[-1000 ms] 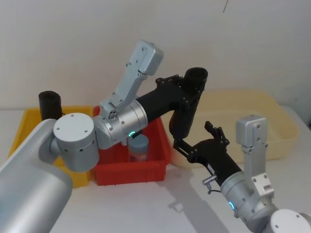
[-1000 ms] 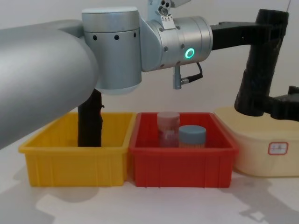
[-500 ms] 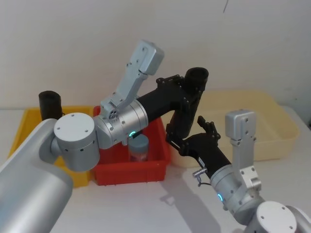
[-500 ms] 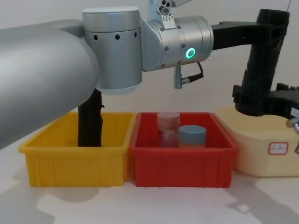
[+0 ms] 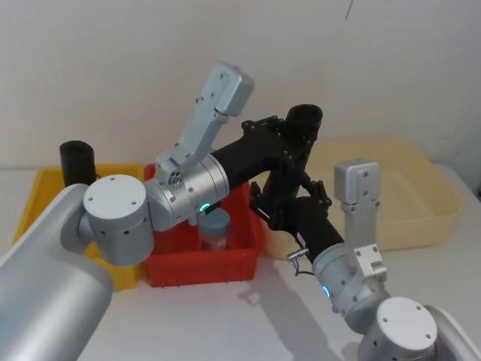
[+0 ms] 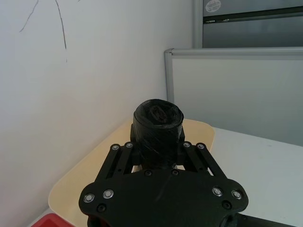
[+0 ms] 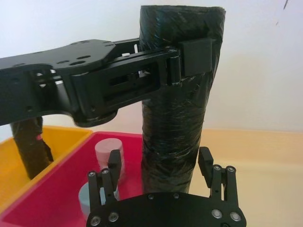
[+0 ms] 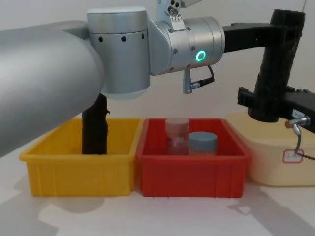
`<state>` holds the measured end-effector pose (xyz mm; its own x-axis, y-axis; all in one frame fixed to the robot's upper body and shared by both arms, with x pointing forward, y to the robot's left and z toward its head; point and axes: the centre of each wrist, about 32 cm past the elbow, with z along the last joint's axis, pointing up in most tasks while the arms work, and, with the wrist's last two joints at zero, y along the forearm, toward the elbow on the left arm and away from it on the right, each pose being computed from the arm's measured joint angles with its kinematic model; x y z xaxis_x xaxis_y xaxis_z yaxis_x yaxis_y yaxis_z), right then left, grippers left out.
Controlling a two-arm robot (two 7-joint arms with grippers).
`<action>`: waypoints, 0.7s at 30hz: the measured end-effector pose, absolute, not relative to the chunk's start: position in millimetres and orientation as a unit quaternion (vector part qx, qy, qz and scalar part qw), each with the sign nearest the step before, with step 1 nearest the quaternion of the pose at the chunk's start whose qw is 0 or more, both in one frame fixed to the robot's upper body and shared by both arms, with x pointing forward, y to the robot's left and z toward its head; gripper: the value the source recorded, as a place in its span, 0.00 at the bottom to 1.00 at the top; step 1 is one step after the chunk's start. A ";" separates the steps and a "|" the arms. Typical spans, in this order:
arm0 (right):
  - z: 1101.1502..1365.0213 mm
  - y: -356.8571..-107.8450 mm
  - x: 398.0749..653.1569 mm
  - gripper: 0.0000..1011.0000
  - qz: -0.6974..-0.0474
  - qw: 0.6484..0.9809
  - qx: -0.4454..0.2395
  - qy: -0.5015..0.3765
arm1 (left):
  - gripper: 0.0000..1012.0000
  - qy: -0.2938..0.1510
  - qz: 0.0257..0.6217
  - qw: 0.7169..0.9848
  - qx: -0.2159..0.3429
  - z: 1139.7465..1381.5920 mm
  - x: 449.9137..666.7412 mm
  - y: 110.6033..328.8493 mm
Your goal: Pick up the garbage bag with the one hand and transfer it to the other hand.
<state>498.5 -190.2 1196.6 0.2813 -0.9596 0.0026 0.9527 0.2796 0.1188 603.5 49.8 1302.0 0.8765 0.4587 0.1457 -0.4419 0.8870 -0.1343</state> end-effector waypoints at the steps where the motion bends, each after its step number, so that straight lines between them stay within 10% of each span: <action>1: 1196.8 -189.5 499.7 0.99 -0.599 0.798 0.046 -0.037 | 0.37 -0.087 0.233 0.967 -0.048 1301.9 603.5 49.8; 21: 1197.1 -185.8 507.6 0.53 -0.615 0.787 0.036 -0.040 | 0.37 -0.087 0.233 0.967 -0.049 1302.1 603.5 49.8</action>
<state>507.6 -185.8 1197.1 0.2415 -0.9702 0.0180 0.9645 0.2420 0.1057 603.5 49.8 1302.1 0.8765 0.4588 0.1460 -0.4418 0.8869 -0.1350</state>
